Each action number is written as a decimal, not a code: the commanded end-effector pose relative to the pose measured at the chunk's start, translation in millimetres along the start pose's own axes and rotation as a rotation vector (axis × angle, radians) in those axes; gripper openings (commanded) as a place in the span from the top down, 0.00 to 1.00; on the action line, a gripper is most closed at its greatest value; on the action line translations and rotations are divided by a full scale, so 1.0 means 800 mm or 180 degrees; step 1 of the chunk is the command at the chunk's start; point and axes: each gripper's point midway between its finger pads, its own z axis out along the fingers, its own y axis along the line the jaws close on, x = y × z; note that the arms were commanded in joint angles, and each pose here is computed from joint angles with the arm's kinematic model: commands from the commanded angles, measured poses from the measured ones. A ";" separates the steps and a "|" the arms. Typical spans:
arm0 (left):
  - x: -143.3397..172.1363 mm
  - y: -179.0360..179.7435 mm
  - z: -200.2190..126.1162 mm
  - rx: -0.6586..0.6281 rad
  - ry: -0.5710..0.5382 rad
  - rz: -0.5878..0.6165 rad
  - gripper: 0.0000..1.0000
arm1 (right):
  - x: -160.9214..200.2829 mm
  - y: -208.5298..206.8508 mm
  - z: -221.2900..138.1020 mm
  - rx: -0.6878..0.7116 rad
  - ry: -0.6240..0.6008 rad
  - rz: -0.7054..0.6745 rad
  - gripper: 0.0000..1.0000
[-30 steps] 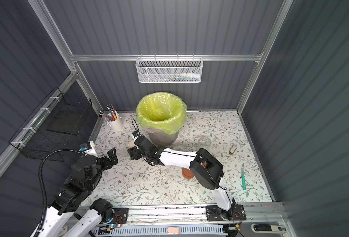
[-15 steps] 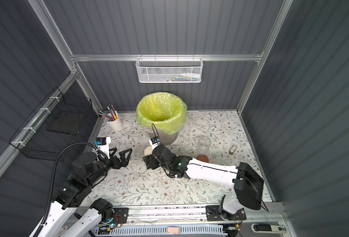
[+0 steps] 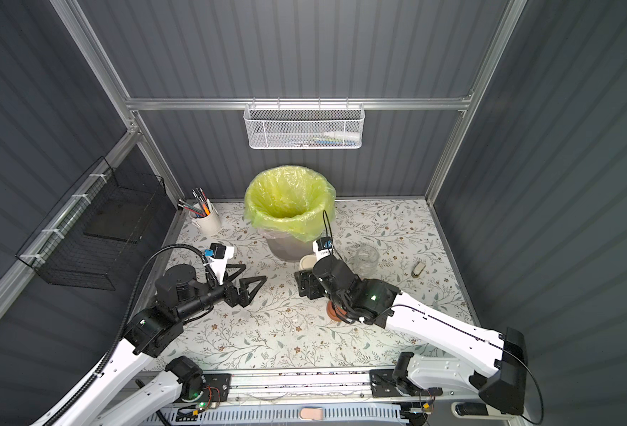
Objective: Empty expired oatmeal from jars
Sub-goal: Pick up the jar from the center of the board.
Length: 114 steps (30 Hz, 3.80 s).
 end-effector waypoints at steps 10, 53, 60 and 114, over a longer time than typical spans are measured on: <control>0.022 -0.058 0.056 0.0465 0.0113 0.0776 0.00 | -0.051 0.001 -0.018 -0.0136 -0.0065 0.0259 0.38; -0.007 -0.082 0.103 0.0750 -0.0232 0.0849 0.00 | -0.051 0.060 -0.011 -0.0753 -0.0121 0.0082 0.41; -0.008 -0.080 0.107 0.0722 -0.0261 0.0841 0.00 | -0.049 0.062 -0.012 -0.0778 -0.0102 0.0081 0.41; -0.027 -0.056 0.122 0.0378 -0.0525 0.0687 0.46 | -0.020 0.073 -0.009 -0.0867 -0.0037 -0.0309 0.24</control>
